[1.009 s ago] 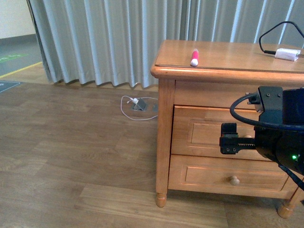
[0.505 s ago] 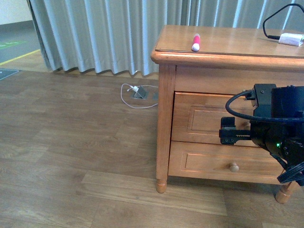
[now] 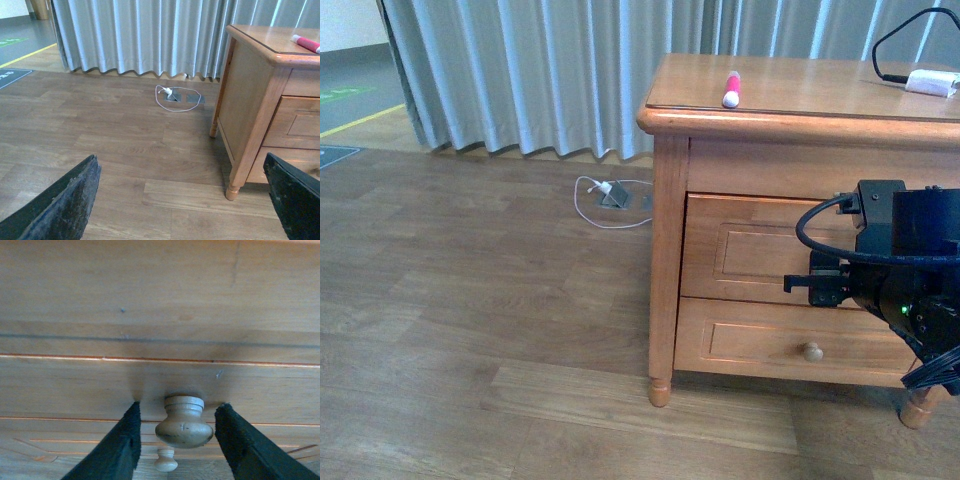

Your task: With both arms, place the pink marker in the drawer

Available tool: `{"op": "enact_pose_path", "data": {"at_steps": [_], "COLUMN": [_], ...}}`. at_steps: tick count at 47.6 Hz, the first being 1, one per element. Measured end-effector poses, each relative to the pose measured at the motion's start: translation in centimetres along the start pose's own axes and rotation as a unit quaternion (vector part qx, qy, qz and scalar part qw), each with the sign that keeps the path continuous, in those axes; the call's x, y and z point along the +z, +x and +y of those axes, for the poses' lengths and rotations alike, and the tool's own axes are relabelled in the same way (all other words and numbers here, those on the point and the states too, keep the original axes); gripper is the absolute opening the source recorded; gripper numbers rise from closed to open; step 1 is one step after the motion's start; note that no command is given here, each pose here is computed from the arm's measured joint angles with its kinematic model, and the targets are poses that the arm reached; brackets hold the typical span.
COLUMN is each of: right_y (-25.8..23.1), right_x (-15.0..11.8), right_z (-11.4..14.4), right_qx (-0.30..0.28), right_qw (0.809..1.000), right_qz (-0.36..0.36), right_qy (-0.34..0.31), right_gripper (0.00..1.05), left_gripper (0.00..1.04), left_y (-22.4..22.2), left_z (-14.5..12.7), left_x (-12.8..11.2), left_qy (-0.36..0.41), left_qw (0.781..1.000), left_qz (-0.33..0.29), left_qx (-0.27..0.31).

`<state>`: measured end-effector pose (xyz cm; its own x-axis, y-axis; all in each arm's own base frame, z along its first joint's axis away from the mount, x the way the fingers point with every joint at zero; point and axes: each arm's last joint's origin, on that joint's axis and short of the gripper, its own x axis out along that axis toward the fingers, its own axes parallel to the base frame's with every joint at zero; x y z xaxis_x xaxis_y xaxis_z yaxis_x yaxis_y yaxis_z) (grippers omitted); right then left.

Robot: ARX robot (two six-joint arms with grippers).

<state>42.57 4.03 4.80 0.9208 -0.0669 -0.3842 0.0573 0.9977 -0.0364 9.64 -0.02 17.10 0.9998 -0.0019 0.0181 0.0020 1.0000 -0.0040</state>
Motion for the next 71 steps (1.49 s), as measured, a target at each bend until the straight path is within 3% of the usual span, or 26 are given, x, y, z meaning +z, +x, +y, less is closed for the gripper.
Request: {"op": "enact_pose_path", "data": {"at_steps": [2, 7, 20, 34, 41, 53, 71], "right_y": [-0.1, -0.4, -3.9, -15.0, -17.7, -22.4, -32.4], "right_x": [0.0, 0.1, -0.5, -4.8, -5.1, -0.2, 6.4], "right_z": [-0.1, -0.2, -0.7, -2.3, -2.9, -5.3, -7.6], "right_qx": [0.000, 0.004, 0.033, 0.086, 0.099, 0.112, 0.188], "right_qw": [1.000, 1.000, 0.998, 0.991, 0.990, 0.990, 0.980], "right_qz": [0.001, 0.005, 0.038, 0.083, 0.084, 0.056, 0.029], "right_qy": [0.001, 0.006, 0.030, 0.054, 0.050, 0.057, 0.055], "right_gripper": [0.34, 0.25, 0.24, 0.25, 0.50, 0.97, 0.96], "left_gripper": [0.99, 0.99, 0.99, 0.99, 0.99, 0.99, 0.99], "left_y": [0.0, 0.0, 0.0, 0.0, 0.0, 0.0, 0.0], "left_z": [0.0, 0.0, 0.0, 0.0, 0.0, 0.0, 0.0], "left_x": [0.0, 0.0, 0.0, 0.0, 0.0, 0.0, 0.0], "left_qy": [0.000, 0.000, 0.000, 0.000, 0.000, 0.000, 0.000], "left_qw": [1.000, 1.000, 1.000, 1.000, 1.000, 1.000, 1.000], "left_qz": [0.000, 0.000, 0.000, 0.000, 0.000, 0.000, 0.000], "left_qx": [0.000, 0.000, 0.000, 0.000, 0.000, 0.000, 0.000]}}
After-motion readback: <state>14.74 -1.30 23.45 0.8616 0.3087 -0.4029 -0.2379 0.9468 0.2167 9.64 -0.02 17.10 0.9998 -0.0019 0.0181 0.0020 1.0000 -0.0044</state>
